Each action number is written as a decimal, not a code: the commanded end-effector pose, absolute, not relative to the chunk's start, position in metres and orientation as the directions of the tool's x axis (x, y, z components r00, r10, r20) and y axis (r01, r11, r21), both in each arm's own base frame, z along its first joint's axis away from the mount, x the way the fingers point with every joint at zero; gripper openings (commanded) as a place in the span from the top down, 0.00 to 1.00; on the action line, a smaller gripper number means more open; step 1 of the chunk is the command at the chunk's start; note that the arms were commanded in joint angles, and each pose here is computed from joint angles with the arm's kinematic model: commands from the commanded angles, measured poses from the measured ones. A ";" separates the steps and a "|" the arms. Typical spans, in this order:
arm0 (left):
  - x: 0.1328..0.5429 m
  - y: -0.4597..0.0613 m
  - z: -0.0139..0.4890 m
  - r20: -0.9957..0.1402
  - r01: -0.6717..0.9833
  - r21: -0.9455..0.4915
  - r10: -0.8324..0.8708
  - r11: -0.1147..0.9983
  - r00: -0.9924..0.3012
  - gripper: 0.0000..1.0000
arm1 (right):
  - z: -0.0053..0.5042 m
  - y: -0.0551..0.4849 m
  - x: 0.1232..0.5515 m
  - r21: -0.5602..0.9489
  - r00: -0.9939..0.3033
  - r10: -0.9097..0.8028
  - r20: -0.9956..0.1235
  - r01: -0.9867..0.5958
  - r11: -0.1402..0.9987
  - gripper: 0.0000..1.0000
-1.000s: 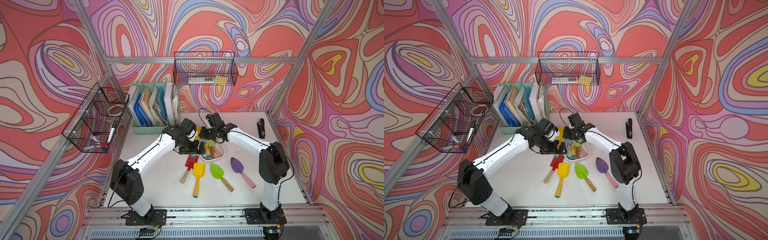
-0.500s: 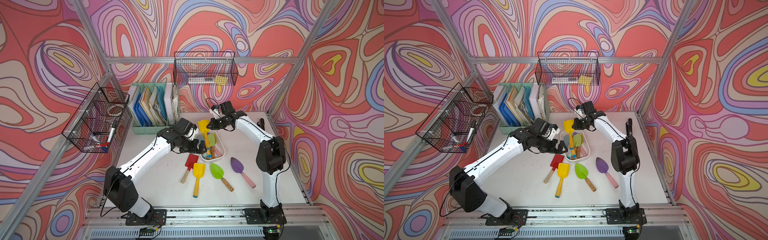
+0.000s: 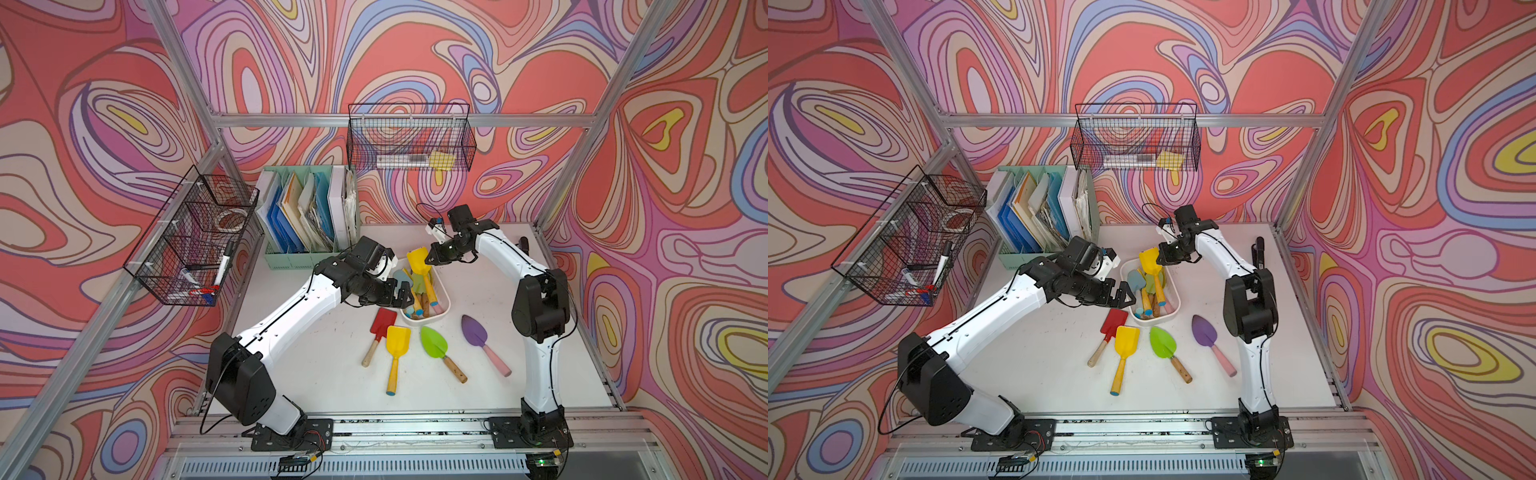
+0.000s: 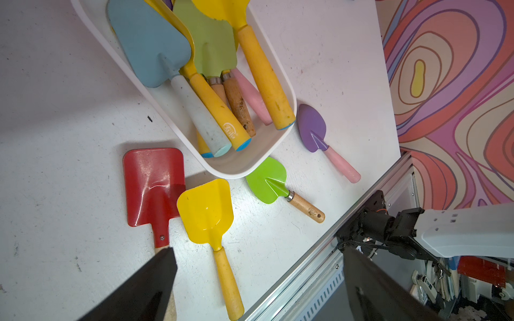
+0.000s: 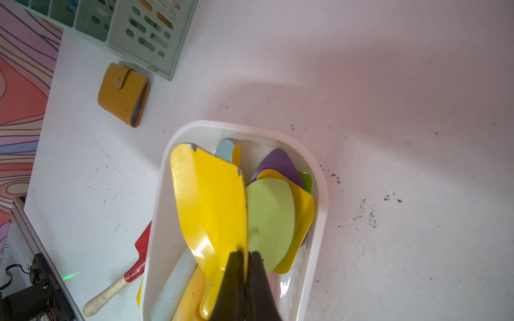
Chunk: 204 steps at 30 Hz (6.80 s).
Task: Put the shovel into the storage box
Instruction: Place the shovel in the storage box, then pick up the shovel from the center of the board, then place the shovel in the storage box.
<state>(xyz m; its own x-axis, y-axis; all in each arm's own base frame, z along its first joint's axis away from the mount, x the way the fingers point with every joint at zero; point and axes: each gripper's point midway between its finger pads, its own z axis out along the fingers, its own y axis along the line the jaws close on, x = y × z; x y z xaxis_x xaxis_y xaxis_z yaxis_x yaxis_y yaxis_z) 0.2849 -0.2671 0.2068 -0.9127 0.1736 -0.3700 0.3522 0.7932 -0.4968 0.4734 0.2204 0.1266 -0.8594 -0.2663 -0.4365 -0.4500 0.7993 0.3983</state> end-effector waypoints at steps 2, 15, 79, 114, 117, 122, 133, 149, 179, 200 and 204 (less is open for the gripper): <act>0.286 -0.268 0.210 -0.396 0.377 -0.488 0.186 0.787 -0.899 0.01 | 0.106 0.222 0.475 0.410 -0.877 -0.247 -0.412 -0.420 0.809 1.00; 0.284 -0.264 0.206 -0.389 0.378 -0.466 0.199 0.800 -0.899 0.01 | 0.073 0.210 0.483 0.352 -0.903 -0.229 -0.362 -0.360 0.864 1.00; 0.232 -0.189 0.119 -0.075 0.175 -0.208 0.163 0.962 -0.984 0.01 | 0.175 0.191 0.455 0.283 -0.877 -0.171 -0.449 -0.321 0.904 0.74; 0.191 -0.174 0.025 0.121 0.227 -0.062 0.233 0.972 -0.965 0.46 | 0.193 0.210 0.418 0.334 -0.870 -0.097 -0.484 -0.286 0.898 0.77; 0.191 -0.176 0.024 0.119 0.222 -0.071 0.229 0.972 -0.966 0.54 | 0.193 0.211 0.417 0.335 -0.869 -0.097 -0.485 -0.287 0.897 0.77; 0.191 -0.179 0.025 0.118 0.225 -0.082 0.233 0.971 -0.965 0.73 | 0.193 0.211 0.417 0.337 -0.868 -0.096 -0.487 -0.288 0.897 0.77; 0.191 -0.179 0.029 0.108 0.224 -0.079 0.232 0.971 -0.967 0.91 | 0.194 0.212 0.415 0.347 -0.867 -0.091 -0.490 -0.290 0.892 0.78; 0.235 -0.179 0.109 -0.124 0.191 -0.017 0.187 0.982 -0.974 0.99 | 0.202 0.250 0.400 0.454 -0.864 -0.001 -0.503 -0.265 0.851 0.77; 0.284 -0.232 0.173 -0.267 0.183 -0.193 0.128 0.964 -0.955 0.99 | 0.209 0.319 0.392 0.607 -0.862 0.124 -0.492 -0.238 0.758 0.74; 0.282 -0.248 0.188 -0.274 0.190 -0.299 0.106 0.935 -0.956 0.99 | 0.200 0.321 0.392 0.613 -0.862 0.128 -0.490 -0.237 0.754 0.90; 0.281 -0.249 0.189 -0.274 0.191 -0.309 0.105 0.932 -0.956 0.99 | 0.199 0.320 0.393 0.610 -0.861 0.128 -0.493 -0.236 0.756 0.97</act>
